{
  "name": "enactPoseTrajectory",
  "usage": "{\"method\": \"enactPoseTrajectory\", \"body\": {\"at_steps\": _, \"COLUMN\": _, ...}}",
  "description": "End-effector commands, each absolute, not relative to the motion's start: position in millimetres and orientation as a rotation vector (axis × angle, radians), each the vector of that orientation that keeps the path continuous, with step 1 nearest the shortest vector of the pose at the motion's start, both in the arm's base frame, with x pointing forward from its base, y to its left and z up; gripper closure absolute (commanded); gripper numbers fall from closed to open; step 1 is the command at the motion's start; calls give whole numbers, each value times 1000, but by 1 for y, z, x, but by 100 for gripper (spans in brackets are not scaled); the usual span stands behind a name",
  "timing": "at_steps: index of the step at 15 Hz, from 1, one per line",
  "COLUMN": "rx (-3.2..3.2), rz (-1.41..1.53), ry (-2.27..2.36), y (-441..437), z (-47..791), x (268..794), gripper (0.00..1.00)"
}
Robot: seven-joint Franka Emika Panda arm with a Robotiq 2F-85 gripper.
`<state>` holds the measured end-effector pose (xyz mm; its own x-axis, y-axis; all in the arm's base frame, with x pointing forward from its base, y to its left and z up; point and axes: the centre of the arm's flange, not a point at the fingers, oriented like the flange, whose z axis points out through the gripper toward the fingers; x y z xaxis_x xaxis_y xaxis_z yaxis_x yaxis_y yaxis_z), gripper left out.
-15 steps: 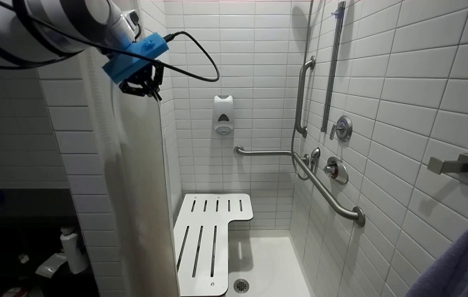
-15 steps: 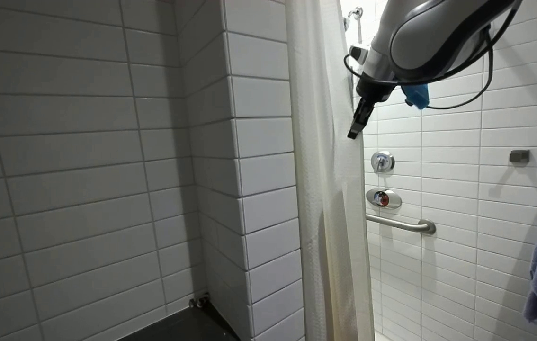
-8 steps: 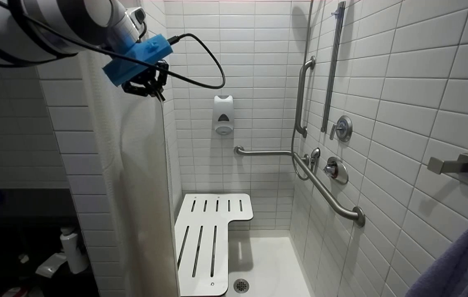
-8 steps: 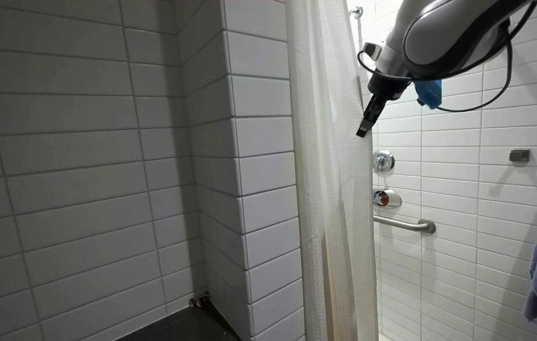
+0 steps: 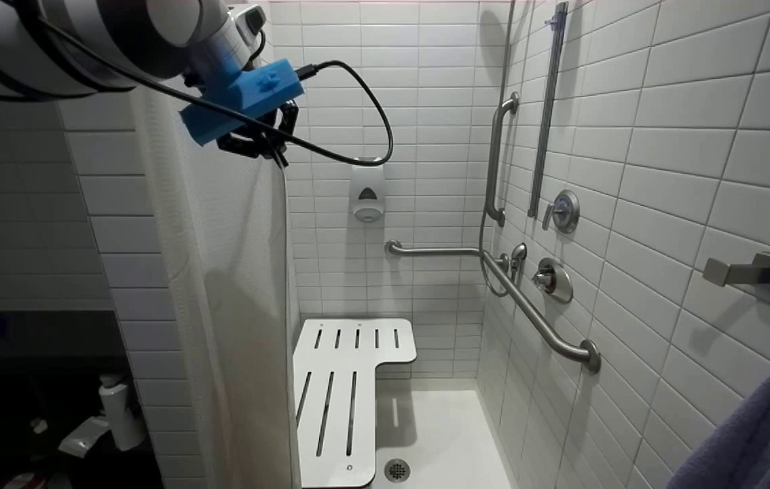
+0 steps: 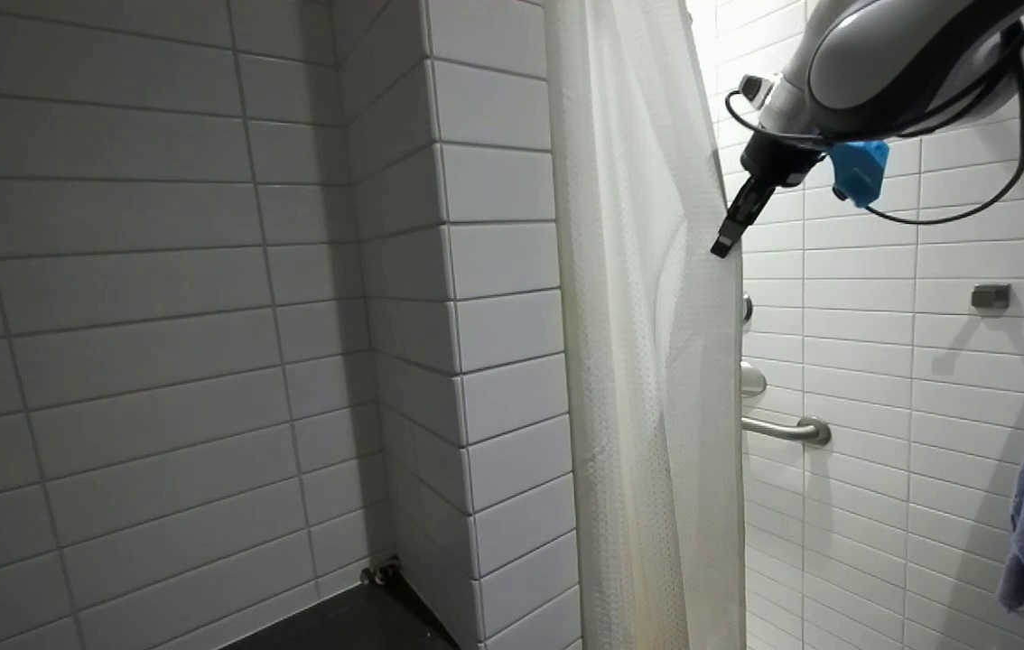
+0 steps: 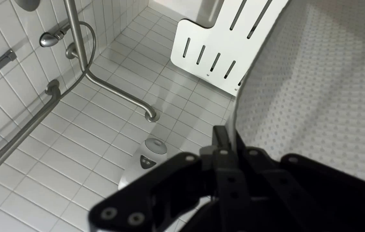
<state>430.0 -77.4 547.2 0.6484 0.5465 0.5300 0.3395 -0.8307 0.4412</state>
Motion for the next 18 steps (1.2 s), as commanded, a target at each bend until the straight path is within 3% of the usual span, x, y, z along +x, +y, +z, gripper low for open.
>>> {"method": "enactPoseTrajectory", "body": {"at_steps": 1, "rx": 2656, "rz": 941, "ry": 653, "y": -101, "z": 514, "x": 408, "gripper": 100}}
{"method": "enactPoseTrajectory", "body": {"at_steps": 18, "rx": 2739, "rz": 1109, "ry": 467, "y": -132, "z": 502, "x": 378, "gripper": 100}}
